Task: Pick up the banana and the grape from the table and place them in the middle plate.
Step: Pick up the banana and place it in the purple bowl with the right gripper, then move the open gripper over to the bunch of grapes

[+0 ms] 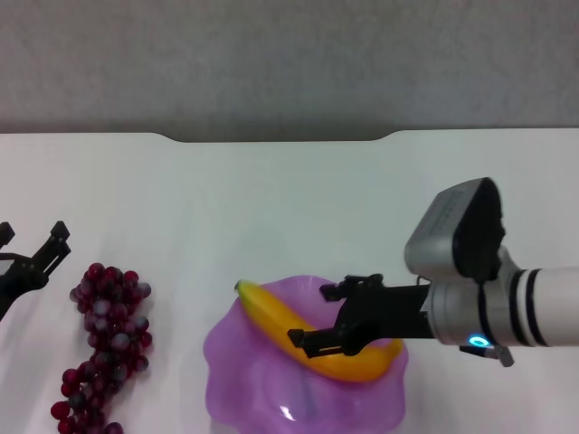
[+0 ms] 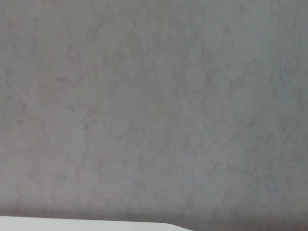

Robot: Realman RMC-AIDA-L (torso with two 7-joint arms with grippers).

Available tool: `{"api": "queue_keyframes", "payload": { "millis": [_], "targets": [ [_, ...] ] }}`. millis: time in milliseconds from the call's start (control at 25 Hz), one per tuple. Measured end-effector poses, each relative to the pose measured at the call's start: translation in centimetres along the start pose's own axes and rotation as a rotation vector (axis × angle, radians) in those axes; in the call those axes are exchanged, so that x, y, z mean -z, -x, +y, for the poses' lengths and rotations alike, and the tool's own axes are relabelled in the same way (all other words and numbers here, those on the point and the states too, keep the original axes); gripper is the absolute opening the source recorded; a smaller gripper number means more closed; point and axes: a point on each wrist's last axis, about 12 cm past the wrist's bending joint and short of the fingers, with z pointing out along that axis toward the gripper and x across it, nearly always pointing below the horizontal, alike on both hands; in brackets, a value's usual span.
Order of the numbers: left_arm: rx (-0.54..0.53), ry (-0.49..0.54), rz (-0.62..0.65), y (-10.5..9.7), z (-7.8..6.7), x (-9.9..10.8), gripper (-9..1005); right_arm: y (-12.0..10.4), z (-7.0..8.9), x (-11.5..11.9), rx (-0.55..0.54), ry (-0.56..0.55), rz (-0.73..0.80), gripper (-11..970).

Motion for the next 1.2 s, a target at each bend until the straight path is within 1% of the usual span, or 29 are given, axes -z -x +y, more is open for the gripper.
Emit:
{"api": "queue_keyframes", "payload": {
  "millis": [80, 240, 320, 440, 560, 640, 760, 1000, 1200],
  "targets": [
    [0.0, 0.002, 0.001, 0.0, 0.0, 0.1, 867, 0.0, -0.3, 0.5, 0.001, -0.023, -0.019, 715],
    [0.002, 0.002, -0.002, 0.0, 0.1, 0.1, 867, -0.3, -0.9, 2.1, 0.039, -0.134, -0.102, 835],
    [0.003, 0.002, -0.004, 0.0, 0.0, 0.1, 867, -0.8, -1.0, 2.8, 0.06, -0.189, -0.153, 891],
    [0.003, 0.002, -0.005, 0.0, 0.1, 0.2, 867, -1.9, -1.4, 3.5, 0.069, -0.256, -0.215, 887],
    [0.004, 0.002, -0.006, 0.0, 0.1, 0.2, 867, -3.7, -2.3, 4.0, 0.051, -0.339, -0.233, 884],
    [0.004, 0.003, -0.005, 0.0, 0.1, 0.2, 867, -4.9, -2.8, 4.1, 0.033, -0.382, -0.234, 814],
    [0.004, 0.004, -0.003, 0.0, 0.1, 0.2, 867, -6.8, -3.5, 4.5, 0.022, -0.452, -0.247, 815],
    [0.006, 0.006, 0.004, -0.2, 0.1, 0.2, 867, -9.9, -4.0, 5.3, 0.027, -0.566, -0.289, 817],
    [0.007, 0.004, 0.002, -0.1, 0.0, 0.1, 867, -12.3, -4.4, 6.6, 0.027, -0.684, -0.332, 818]
  ]
}}
